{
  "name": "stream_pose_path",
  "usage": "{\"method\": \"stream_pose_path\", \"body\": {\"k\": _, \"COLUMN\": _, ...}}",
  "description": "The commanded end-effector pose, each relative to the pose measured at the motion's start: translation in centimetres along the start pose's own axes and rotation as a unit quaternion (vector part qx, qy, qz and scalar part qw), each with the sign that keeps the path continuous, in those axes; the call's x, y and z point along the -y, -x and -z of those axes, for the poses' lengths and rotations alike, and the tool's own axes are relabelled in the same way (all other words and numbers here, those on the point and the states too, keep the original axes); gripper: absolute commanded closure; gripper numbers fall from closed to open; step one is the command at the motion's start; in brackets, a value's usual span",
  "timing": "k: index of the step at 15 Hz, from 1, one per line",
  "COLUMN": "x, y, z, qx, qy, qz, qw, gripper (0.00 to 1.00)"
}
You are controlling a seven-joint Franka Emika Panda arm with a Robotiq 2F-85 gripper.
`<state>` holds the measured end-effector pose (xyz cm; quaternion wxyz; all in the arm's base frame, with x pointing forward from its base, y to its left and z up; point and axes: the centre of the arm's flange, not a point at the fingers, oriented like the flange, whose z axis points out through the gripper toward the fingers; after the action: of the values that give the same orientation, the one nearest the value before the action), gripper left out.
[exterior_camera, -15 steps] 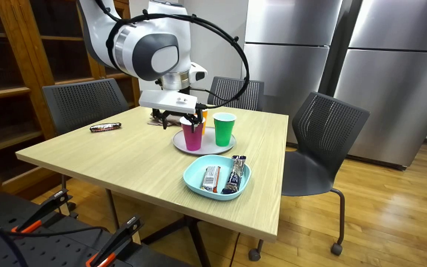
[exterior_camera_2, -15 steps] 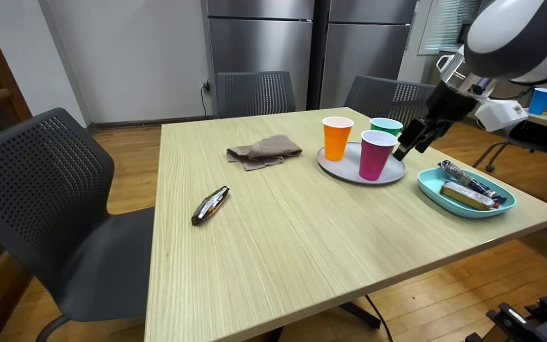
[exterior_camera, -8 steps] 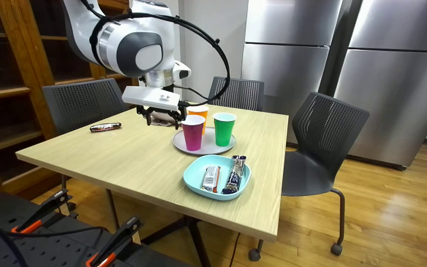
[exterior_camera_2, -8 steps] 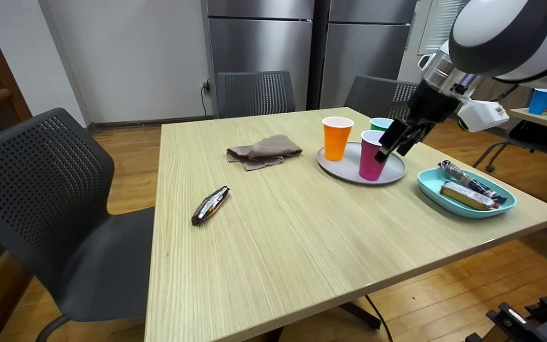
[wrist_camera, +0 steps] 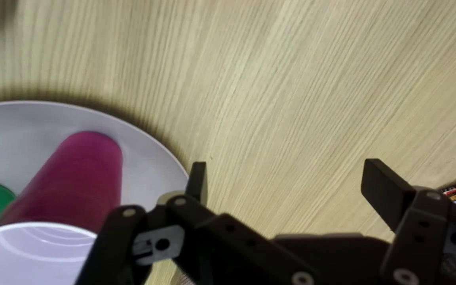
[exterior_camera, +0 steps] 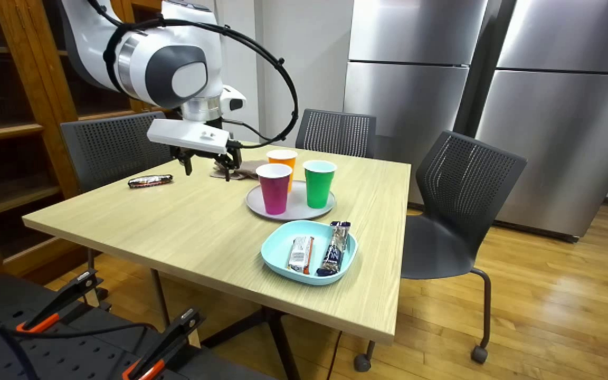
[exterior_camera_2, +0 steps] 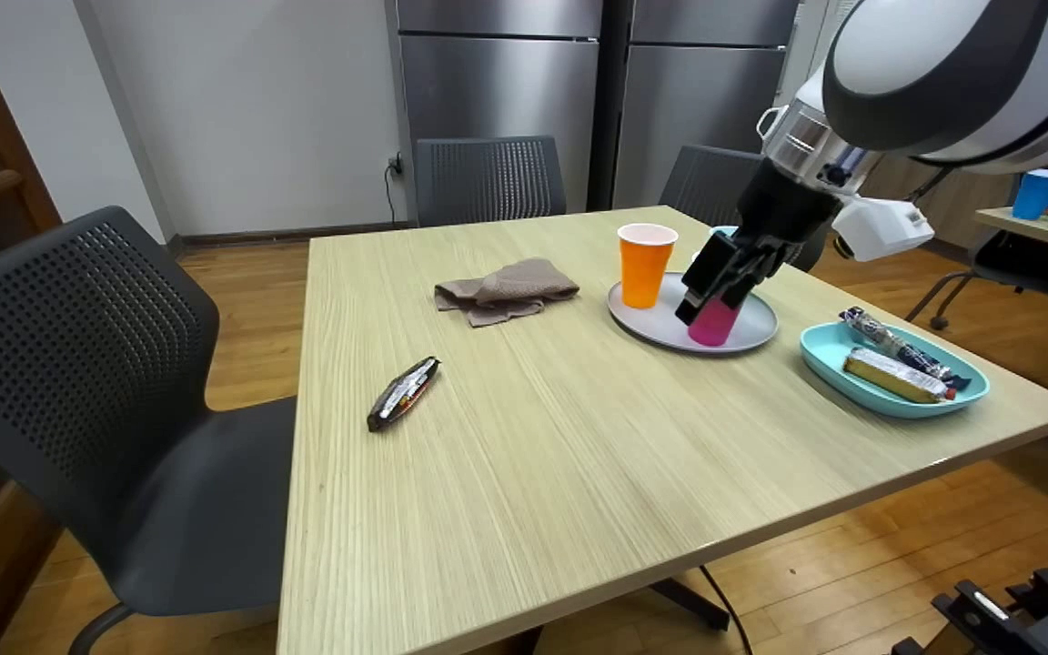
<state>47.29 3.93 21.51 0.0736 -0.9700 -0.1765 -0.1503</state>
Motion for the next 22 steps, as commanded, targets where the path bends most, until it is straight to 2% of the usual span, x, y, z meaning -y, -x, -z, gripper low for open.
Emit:
{"method": "stream_pose_path", "body": {"k": 1, "x": 2.6, "y": -1.7, "z": -1.2, "qx": 0.007, "qy": 0.013, "qz": -0.004, "qw": 0.9999, "gripper": 0.0}}
{"method": "stream_pose_path", "body": {"k": 14, "x": 10.5, "y": -6.7, "z": -4.5, "qx": 0.015, "qy": 0.029, "qz": 0.028, "qw": 0.9991, "gripper": 0.0}}
{"method": "stream_pose_path", "body": {"k": 15, "x": 9.1, "y": -4.9, "z": -3.1, "qx": 0.007, "qy": 0.024, "qz": 0.028, "qw": 0.9993, "gripper": 0.0}}
{"method": "stream_pose_path", "body": {"k": 22, "x": 9.6, "y": -5.5, "z": -4.0, "qx": 0.008, "qy": 0.025, "qz": 0.031, "qw": 0.9992, "gripper": 0.0}}
